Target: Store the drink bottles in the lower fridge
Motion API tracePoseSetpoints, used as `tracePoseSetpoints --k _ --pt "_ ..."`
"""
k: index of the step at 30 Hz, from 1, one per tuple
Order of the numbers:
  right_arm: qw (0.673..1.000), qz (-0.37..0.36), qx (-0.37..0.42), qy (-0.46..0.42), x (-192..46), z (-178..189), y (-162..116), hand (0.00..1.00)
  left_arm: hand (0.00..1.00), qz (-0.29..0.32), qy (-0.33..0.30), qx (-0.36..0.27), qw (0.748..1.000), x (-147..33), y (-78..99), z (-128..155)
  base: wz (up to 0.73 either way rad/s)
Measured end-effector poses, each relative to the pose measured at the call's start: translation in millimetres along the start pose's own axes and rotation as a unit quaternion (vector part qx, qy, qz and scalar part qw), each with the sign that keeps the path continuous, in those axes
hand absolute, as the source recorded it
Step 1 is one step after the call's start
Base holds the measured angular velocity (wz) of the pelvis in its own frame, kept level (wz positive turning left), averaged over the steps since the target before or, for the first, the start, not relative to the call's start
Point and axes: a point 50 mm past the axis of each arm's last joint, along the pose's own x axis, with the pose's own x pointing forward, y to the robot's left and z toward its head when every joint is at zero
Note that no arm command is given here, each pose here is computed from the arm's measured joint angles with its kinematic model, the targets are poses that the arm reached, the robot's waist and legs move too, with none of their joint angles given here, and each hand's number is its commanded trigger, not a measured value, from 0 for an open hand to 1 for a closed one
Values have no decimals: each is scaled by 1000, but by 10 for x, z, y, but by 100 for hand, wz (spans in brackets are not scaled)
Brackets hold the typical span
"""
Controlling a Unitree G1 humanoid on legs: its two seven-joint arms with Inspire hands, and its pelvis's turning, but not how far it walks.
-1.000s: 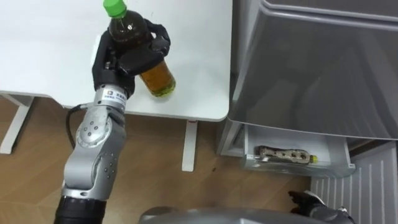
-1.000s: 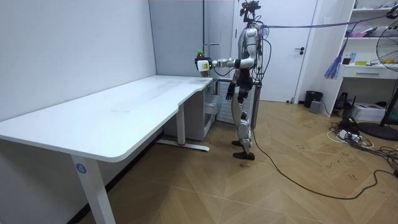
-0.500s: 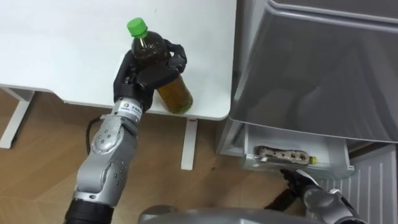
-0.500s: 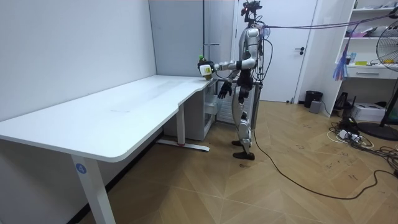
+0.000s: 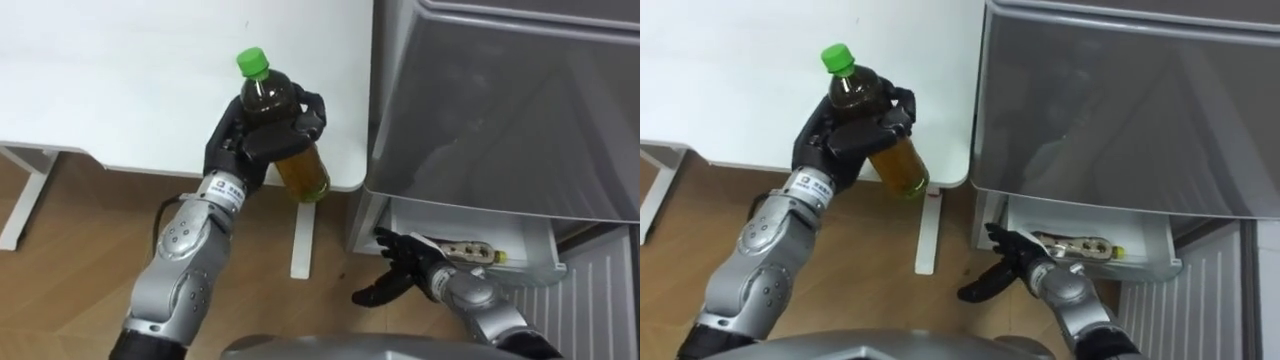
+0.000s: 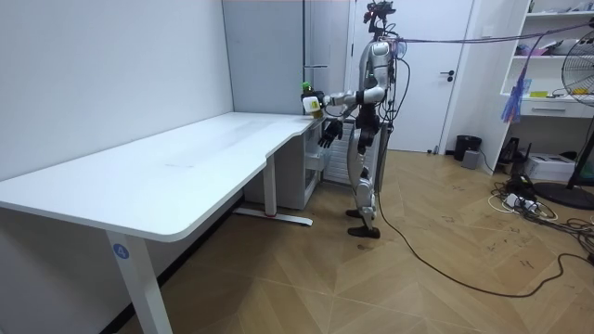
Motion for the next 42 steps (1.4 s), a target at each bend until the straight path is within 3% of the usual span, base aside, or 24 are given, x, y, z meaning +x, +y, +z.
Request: tracePoseSetpoints --k 7,25,42 --pt "999 16 -7 -32 -4 148 16 0 100 -29 30 -6 999 -70 -45 -149 0" --pt "991 70 21 -114 -47 457 131 0 100 -33 56 -14 998 -126 -78 -284 0" --pt "973 180 6 -142 -84 636 354 0 100 -43 75 13 996 -146 -45 -356 -1"
